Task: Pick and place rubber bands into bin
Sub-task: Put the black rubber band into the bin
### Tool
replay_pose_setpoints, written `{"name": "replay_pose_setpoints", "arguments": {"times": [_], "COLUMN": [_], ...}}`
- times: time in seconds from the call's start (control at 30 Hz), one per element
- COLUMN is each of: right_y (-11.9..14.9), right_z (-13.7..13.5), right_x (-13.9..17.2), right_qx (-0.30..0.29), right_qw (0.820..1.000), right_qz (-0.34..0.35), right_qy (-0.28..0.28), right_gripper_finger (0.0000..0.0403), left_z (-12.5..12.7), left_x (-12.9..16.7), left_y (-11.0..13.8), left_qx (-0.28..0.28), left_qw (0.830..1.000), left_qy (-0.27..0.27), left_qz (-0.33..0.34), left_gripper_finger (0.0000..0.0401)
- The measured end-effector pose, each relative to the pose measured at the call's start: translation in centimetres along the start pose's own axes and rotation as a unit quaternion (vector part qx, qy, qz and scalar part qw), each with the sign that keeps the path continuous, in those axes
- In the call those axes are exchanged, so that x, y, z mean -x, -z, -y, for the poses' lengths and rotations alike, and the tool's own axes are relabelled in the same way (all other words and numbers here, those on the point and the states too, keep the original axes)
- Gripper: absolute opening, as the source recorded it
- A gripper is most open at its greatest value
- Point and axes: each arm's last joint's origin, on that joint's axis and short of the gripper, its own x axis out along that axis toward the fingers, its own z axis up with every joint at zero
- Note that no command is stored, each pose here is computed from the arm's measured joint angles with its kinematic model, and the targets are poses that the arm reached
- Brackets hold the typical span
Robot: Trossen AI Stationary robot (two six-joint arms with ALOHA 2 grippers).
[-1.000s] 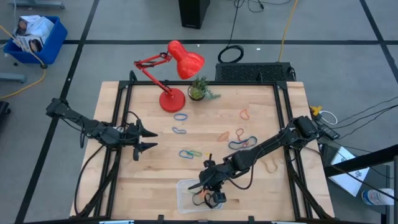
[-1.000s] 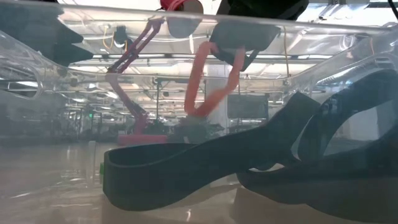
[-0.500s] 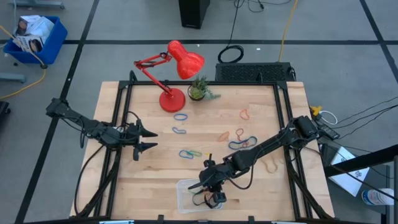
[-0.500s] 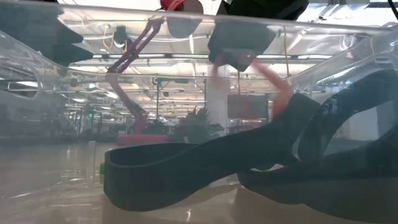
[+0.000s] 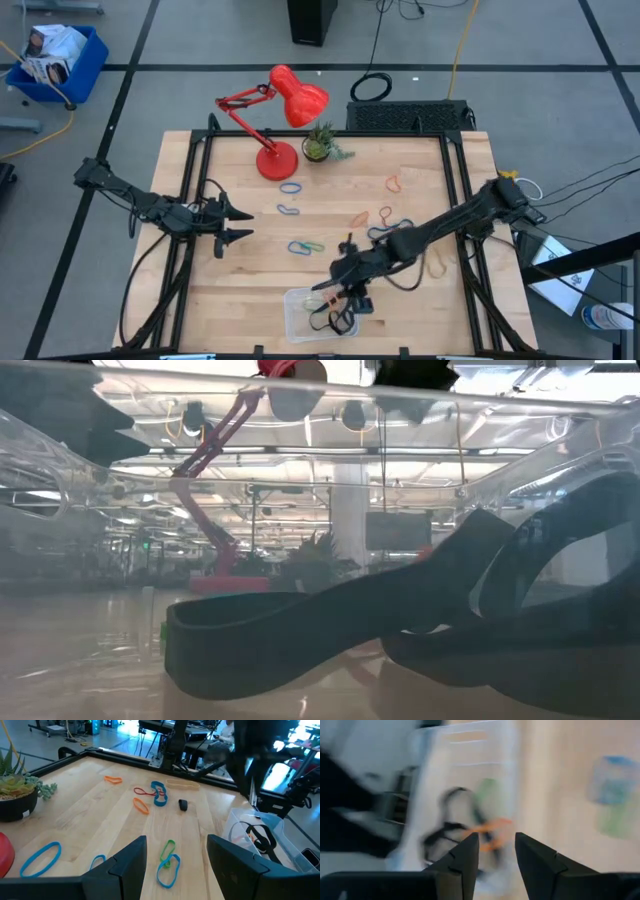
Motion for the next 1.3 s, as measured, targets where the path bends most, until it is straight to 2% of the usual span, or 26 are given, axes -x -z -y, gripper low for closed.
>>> {"name": "replay_pose_setpoints", "arguments": {"times": [0.13, 0.23, 0.33, 0.47, 0.73, 0.87, 1.2, 1.3], "right_y": [0.8, 1.9, 2.5, 4.2, 10.7, 12.8, 14.6, 15.1], "right_z": [0.3, 0.6, 0.9, 1.5, 3.9, 5.0, 6.1, 6.2], "right_x": [4.3, 6.4, 7.0, 5.9, 1.5, -0.1, -1.5, -1.9], "right_qx": [0.01, 0.018, 0.023, 0.021, -0.003, -0.013, -0.023, -0.03], "right_qw": [0.994, 0.988, 0.984, 0.979, 0.967, 0.97, 0.977, 0.983], "right_qz": [-0.003, -0.035, -0.064, -0.099, -0.167, -0.154, -0.115, -0.104], "right_qy": [0.109, 0.152, 0.164, 0.176, 0.191, 0.189, 0.178, 0.15], "right_gripper_finger": [0.0122, 0.0125, 0.0125, 0.0125, 0.0125, 0.0126, 0.0123, 0.0121], "left_z": [0.0, 0.0, 0.0, 0.0, 0.0, 0.0, 0.0, 0.0], "left_x": [0.0, 0.0, 0.0, 0.0, 0.0, 0.0, 0.0, 0.0], "left_y": [0.0, 0.0, 0.0, 0.0, 0.0, 0.0, 0.0, 0.0], "left_qx": [0.0, 0.0, 0.0, -0.007, -0.018, -0.018, -0.014, -0.014], "left_qw": [1.0, 1.0, 1.0, 1.0, 1.0, 1.0, 1.0, 1.0], "left_qy": [0.0, 0.0, -0.002, -0.003, -0.003, -0.003, -0.003, -0.003], "left_qz": [0.0, 0.0, 0.001, 0.001, 0.001, 0.001, 0.001, 0.001], "left_gripper_finger": [0.0214, 0.0214, 0.0214, 0.0214, 0.0214, 0.0214, 0.0214, 0.0214]}}
